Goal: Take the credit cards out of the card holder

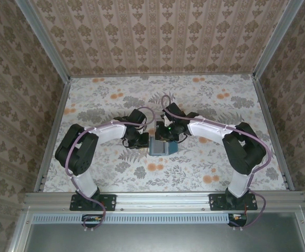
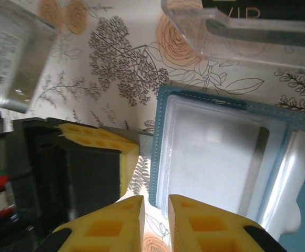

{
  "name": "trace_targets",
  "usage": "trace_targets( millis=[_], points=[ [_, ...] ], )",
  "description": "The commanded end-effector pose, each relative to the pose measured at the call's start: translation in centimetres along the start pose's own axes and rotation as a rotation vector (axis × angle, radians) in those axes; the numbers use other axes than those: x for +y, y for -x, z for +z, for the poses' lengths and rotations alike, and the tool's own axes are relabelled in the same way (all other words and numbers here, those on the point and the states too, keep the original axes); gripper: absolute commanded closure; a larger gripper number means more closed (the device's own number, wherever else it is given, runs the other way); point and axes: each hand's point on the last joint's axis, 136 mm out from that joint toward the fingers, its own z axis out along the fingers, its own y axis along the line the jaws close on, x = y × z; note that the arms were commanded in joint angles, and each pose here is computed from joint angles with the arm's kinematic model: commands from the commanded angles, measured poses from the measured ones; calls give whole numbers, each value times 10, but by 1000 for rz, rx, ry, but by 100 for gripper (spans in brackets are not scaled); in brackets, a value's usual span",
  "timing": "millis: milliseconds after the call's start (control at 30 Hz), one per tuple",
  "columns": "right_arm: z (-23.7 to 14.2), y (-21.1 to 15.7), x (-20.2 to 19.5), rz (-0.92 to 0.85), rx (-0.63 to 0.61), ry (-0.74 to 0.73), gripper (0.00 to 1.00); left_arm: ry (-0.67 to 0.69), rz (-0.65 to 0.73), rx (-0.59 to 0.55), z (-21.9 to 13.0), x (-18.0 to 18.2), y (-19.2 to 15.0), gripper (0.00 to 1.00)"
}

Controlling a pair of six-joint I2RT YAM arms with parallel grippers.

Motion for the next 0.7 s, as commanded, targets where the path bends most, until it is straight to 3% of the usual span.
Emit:
trace_targets(
  millis=[0,433,667],
  points=[
    [7,1,12,23,15,33,79,-7,5,30,8,6,-6,91],
    [35,-6,2,48,76,-37,74,-25,-4,33,11,5,-10,90],
    [34,-10,-20,60,79,-160,64,-23,0,33,8,5,-10,91]
  ],
)
